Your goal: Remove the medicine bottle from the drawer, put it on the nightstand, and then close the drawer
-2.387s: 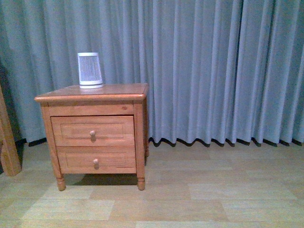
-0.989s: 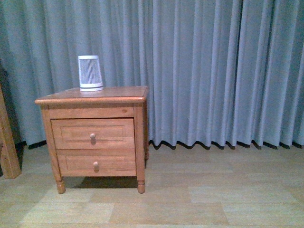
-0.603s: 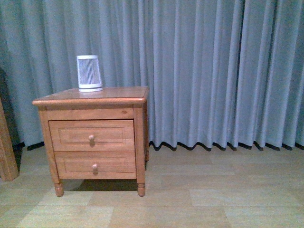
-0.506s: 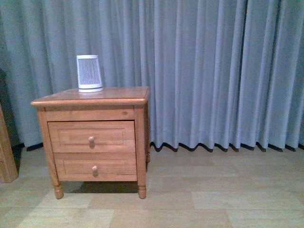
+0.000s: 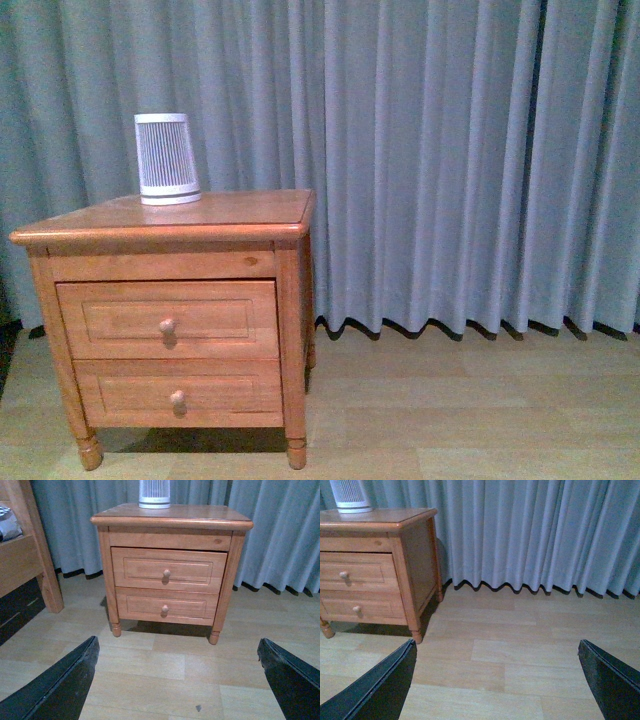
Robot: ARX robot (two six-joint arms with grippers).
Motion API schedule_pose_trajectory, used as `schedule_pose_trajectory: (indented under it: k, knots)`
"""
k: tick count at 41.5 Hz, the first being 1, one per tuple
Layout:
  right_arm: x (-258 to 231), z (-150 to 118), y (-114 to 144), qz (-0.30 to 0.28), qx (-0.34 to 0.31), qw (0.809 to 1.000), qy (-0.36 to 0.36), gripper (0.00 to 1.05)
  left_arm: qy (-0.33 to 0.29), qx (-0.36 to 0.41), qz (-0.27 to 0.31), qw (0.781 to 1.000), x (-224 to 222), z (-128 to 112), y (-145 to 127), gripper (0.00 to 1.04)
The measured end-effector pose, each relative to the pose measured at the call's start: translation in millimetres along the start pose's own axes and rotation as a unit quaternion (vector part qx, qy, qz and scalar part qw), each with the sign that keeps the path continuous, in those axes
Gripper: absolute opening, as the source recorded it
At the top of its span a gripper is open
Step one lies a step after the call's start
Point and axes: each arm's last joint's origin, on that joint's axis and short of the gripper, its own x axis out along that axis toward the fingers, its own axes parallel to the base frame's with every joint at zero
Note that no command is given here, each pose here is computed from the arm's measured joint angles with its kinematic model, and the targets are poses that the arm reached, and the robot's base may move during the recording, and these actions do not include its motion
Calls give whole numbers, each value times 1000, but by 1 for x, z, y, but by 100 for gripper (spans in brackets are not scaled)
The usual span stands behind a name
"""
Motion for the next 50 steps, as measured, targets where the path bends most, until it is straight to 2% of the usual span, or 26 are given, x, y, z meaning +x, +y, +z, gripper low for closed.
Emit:
schedule_pose_trajectory:
  k: [21, 22, 23, 26, 29, 36, 40, 44, 50]
  knots:
    - [0, 0, 0, 0, 0, 1000, 0, 98, 2, 0, -1, 1000, 0, 0, 0, 98]
    - [0, 0, 0, 0, 0, 1000, 0, 98, 17, -8, -11, 1000, 0, -1, 0, 98]
    - [0, 0, 0, 0, 0, 1000, 0, 98, 66, -27, -36, 997, 1, -1, -1, 98]
    - [0, 0, 0, 1, 0, 1000, 0, 98, 117, -50, -57, 990, 10, -4, -1, 98]
    - [0, 0, 0, 0, 0, 1000, 0, 98, 124, -58, -62, 989, 20, -5, 0, 98]
    - [0, 0, 0, 0, 0, 1000, 0, 98, 91, -51, -68, 992, 84, 9, 6, 98]
    - [0, 0, 0, 0, 0, 1000, 0, 98, 88, -45, -65, 993, 128, 7, 9, 98]
    - [0, 0, 0, 0, 0, 1000, 0, 98, 113, -42, -64, 991, 167, -6, 12, 98]
    - [0, 0, 0, 0, 0, 1000, 0, 98, 166, -40, -52, 984, 233, -39, 15, 98]
